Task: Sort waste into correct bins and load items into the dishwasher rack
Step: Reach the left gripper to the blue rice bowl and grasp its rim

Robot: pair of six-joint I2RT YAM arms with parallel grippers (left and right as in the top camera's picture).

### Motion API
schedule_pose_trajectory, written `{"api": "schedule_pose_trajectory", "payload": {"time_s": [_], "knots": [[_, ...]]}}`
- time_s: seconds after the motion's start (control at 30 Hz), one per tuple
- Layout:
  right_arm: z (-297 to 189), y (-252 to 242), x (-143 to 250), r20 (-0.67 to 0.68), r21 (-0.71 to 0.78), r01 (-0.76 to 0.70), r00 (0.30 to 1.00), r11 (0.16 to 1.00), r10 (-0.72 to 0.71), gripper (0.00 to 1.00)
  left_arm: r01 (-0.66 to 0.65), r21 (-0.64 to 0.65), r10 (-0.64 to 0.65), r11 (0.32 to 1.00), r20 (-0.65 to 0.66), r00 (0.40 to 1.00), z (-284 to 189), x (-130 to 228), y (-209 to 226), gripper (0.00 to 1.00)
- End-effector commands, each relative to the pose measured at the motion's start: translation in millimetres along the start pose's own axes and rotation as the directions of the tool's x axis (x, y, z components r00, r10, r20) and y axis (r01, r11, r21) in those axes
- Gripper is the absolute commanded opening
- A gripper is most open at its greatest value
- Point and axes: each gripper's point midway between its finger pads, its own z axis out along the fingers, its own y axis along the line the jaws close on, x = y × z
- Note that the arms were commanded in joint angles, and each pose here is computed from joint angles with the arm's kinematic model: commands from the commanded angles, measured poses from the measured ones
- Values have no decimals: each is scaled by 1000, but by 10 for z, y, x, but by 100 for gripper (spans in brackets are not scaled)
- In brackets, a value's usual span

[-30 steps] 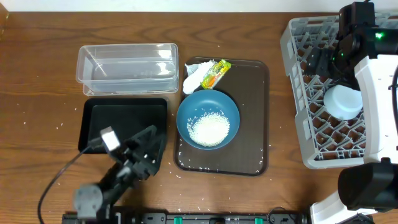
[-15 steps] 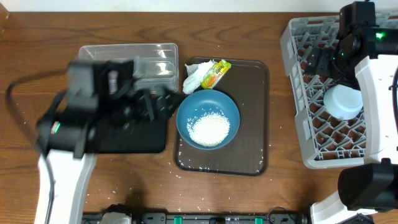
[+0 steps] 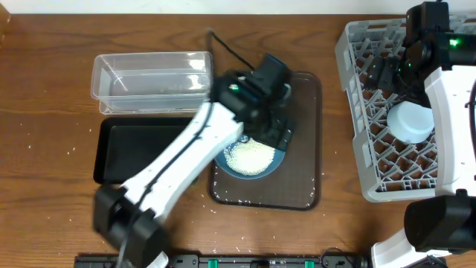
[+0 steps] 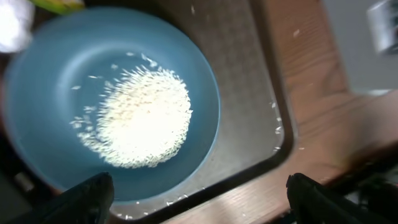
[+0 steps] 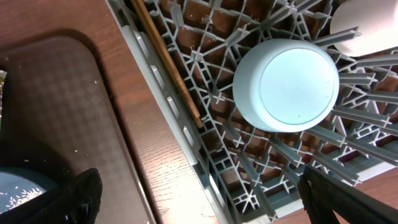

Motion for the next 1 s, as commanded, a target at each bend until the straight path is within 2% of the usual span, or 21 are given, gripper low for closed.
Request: {"api": "schedule_pose_trajectory", "payload": {"time_s": [0.0, 0.13, 0.2, 0.3, 0.4, 0.5, 0.63, 0.8, 0.97], "knots": [[-120, -25, -33, 34, -8, -22, 999, 1000, 22, 99, -12, -51, 9, 999, -62, 998, 281, 43, -52, 91], [-120, -25, -33, 34, -8, -22, 999, 1000, 22, 99, -6, -74, -1, 997, -93, 996, 546, 74, -164, 91], [-120, -26, -34, 34, -8, -22, 999, 1000, 23, 99, 78, -149, -87, 986, -54, 995, 621, 32, -120, 91], [-120, -25, -33, 34, -8, -22, 999, 1000, 22, 99, 258, -308, -248, 916, 72, 966, 664, -31, 63, 91], [-120, -26, -34, 34, -8, -22, 999, 1000, 23, 99, 358, -362, -330, 860, 140, 934, 754, -45, 138, 91], [-120, -24, -34, 34, -8, -22, 999, 1000, 22, 99, 364, -371, -341, 855, 128, 931, 900, -30, 150, 89], [-120, -26, -34, 34, -8, -22, 999, 1000, 23, 99, 355, -388, -346, 851, 95, 933, 1072, 19, 159, 77], [-120, -25, -33, 34, -8, -22, 999, 1000, 22, 99, 356, -333, -356, 873, 63, 932, 1194, 22, 24, 74], [-120, -24, -34, 34, -8, -22, 999, 1000, 22, 99, 356, -321, -351, 878, 74, 933, 1214, -4, -5, 65]]}}
